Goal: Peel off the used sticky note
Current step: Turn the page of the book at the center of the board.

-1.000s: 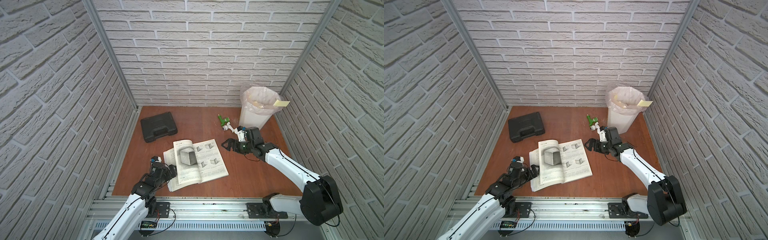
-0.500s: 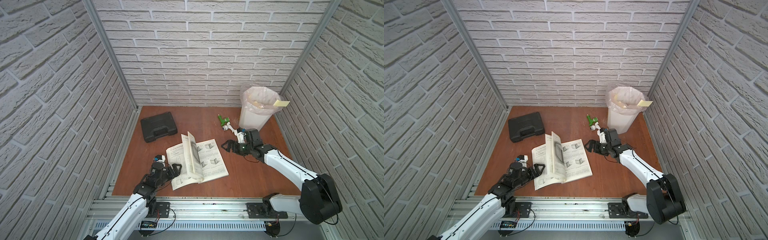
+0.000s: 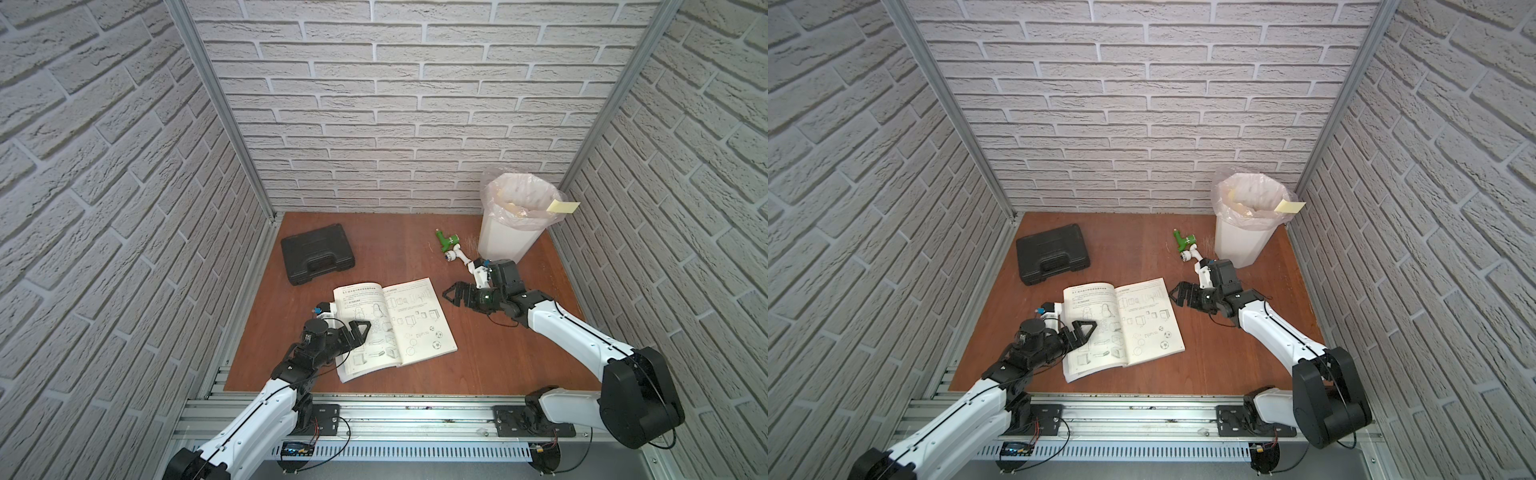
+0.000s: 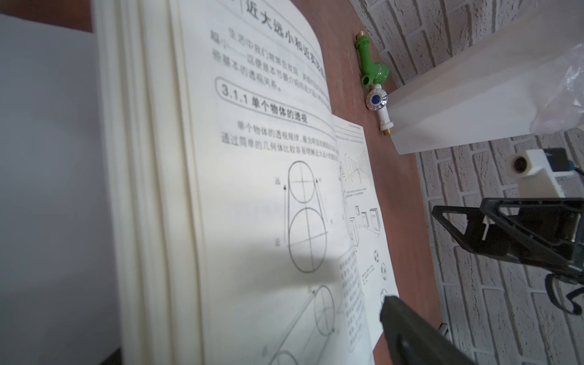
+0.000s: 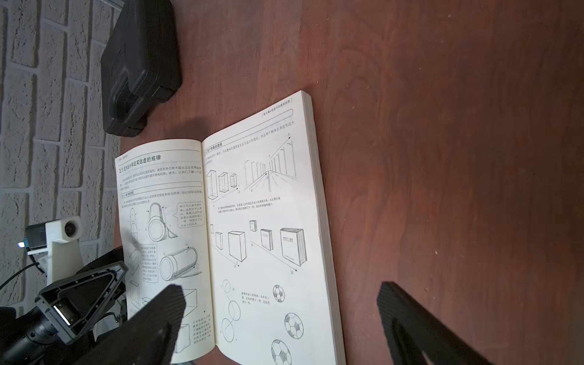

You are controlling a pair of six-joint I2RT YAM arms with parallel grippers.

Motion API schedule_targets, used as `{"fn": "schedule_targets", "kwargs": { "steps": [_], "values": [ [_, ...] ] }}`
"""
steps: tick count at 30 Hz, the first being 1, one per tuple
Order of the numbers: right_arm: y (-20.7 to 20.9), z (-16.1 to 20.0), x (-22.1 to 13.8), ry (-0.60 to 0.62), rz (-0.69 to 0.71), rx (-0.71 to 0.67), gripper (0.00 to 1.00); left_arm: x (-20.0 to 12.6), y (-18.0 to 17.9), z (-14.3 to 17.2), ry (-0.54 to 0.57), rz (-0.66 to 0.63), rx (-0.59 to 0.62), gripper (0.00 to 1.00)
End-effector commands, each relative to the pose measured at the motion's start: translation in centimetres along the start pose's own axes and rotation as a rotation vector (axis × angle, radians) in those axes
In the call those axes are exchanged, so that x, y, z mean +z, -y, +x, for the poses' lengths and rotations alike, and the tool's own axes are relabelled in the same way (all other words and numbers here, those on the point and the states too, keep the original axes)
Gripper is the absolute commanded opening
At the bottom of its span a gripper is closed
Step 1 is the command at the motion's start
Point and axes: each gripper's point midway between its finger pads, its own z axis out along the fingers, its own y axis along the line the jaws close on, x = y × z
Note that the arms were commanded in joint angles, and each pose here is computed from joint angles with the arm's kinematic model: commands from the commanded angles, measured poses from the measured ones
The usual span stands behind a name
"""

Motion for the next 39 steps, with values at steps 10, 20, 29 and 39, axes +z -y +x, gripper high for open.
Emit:
{"fn": "schedule_targets", "kwargs": {
  "steps": [10,20,29,39],
  "values": [
    [-0.8,0.2,-1.9,0.038,-0.034,-0.013,1.00,4.1,10.4,-2.8,-0.040,0.203,0.158,0.98],
    [-0.4,0.9,-4.3,0.071,-0.009,-0.026,1.00,8.8,16.1,-0.2,-0.151,0.258,0.273,0.98],
    [0.6,1.0,-5.9,0.121,0.016,-0.007,1.00,8.7,16.9,0.8,-0.189,0.266,0.309,0.98],
    [0.6,1.0,-4.9,0.106,-0.013,0.013,1.00,6.5,19.7,1.0,-0.211,0.262,0.429,0.98]
  ]
}}
